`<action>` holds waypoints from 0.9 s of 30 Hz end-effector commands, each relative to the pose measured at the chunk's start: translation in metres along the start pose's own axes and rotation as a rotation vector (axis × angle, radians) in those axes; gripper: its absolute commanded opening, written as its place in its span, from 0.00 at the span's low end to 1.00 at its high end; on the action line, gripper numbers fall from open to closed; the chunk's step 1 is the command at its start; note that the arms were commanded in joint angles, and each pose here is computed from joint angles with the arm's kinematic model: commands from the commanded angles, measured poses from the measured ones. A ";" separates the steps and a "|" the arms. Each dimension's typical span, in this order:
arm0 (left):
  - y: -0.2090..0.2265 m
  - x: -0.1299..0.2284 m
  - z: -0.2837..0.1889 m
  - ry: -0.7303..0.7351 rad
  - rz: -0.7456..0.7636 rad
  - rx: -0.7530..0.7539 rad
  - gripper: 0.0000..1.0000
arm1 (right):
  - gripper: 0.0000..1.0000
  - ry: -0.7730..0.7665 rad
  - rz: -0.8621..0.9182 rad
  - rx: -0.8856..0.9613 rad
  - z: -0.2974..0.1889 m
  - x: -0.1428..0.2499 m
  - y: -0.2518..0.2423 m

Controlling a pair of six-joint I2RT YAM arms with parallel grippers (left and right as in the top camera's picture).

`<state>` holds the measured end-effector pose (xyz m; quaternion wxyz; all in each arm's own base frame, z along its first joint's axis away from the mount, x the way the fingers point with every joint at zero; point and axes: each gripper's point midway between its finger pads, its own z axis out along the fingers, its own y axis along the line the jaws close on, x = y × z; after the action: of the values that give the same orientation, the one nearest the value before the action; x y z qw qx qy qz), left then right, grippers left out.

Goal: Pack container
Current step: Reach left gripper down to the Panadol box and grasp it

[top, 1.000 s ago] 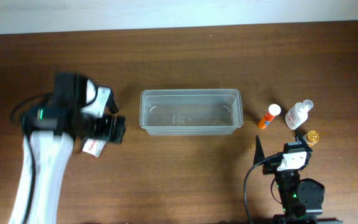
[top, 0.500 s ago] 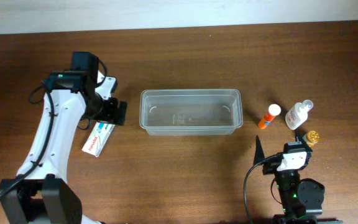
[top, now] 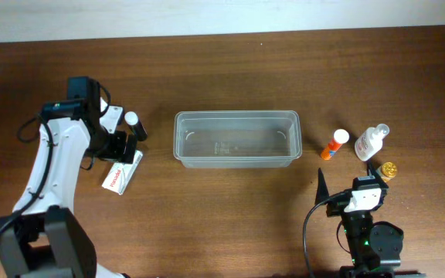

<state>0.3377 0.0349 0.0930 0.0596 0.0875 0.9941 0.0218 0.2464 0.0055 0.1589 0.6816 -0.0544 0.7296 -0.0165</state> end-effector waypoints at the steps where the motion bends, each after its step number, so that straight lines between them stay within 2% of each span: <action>1: -0.014 0.001 0.018 -0.011 0.124 0.085 1.00 | 0.98 0.003 0.005 0.008 0.000 0.002 -0.002; 7: -0.021 0.004 0.035 -0.036 0.249 0.106 0.99 | 0.98 0.003 0.005 0.008 0.000 0.002 -0.002; 27: -0.019 0.028 0.086 0.003 0.249 0.060 0.99 | 0.98 0.003 0.006 0.008 0.000 0.002 -0.002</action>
<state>0.3226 0.0200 0.0132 0.0656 0.2055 0.9764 -0.0109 0.2464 0.0055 0.1589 0.6816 -0.0545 0.7295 -0.0164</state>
